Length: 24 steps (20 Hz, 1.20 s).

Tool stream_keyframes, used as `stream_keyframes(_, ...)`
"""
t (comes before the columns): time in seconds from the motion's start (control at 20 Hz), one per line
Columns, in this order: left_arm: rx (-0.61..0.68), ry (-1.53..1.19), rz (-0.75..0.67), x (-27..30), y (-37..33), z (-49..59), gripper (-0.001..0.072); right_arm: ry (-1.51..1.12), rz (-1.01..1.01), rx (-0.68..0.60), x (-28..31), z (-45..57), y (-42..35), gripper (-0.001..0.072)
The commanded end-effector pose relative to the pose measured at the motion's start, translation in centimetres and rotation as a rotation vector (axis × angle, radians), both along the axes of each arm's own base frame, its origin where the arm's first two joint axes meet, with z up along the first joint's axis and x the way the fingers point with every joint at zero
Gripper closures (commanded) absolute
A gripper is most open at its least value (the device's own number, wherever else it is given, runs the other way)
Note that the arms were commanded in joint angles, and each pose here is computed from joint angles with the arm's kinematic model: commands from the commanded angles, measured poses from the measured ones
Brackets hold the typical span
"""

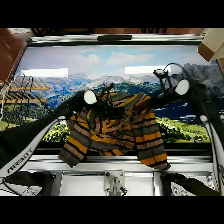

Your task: Fold the shirts.

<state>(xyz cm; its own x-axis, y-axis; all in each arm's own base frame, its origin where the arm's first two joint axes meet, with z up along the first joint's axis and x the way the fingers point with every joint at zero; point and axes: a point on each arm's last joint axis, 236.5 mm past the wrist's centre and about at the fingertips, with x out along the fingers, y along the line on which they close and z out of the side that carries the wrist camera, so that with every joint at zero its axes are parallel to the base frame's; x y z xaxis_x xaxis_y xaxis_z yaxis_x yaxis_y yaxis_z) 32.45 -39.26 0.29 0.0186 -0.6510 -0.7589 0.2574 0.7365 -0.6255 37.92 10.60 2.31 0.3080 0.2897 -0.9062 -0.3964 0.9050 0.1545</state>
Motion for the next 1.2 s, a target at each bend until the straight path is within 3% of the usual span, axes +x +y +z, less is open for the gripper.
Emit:
stream_keyframes(0.0,0.09,-0.227,-0.08,3.5,6.1,8.7,0.0655,-0.245,0.051,0.211,-3.2,11.8,3.7,0.0655)
stream_keyframes(0.1,0.084,-0.426,-0.026,5.1,10.1,18.3,0.0655,-0.422,0.039,0.359,-5.7,19.2,5.2,0.0655)
stream_keyframes(0.3,-0.059,-0.823,0.104,2.7,15.7,36.5,0.0655,-0.563,0.058,0.829,-11.6,31.4,9.6,0.0656)
stream_keyframes(0.4,-0.099,-0.936,0.133,-0.6,17.7,41.3,0.0654,-0.515,0.093,0.908,-13.1,32.3,10.7,0.0655)
stream_keyframes(0.55,-0.028,-0.881,0.081,-4.2,19.2,40.0,0.0654,-0.334,0.073,0.868,-13.5,28.8,11.2,0.0656)
stream_keyframes(0.7,0.149,-0.631,-0.022,-6.0,20.8,32.4,0.0654,-0.168,0.081,0.75,-13.7,23.8,12.5,0.0656)
stream_keyframes(0.85,0.245,-0.407,-0.09,-6.5,21.2,24.8,0.0654,-0.065,0.129,0.655,-13.9,19.8,15.0,0.0655)
stream_keyframes(1.0,0.334,-0.218,-0.096,-6.3,22.0,16.3,0.0654,0.025,0.143,0.58,-14.0,16.3,17.3,0.0656)
stream_keyframes(1.15,0.341,-0.147,-0.051,-5.3,21.6,9.3,0.0654,0.083,0.124,0.425,-13.1,11.2,18.0,0.0656)
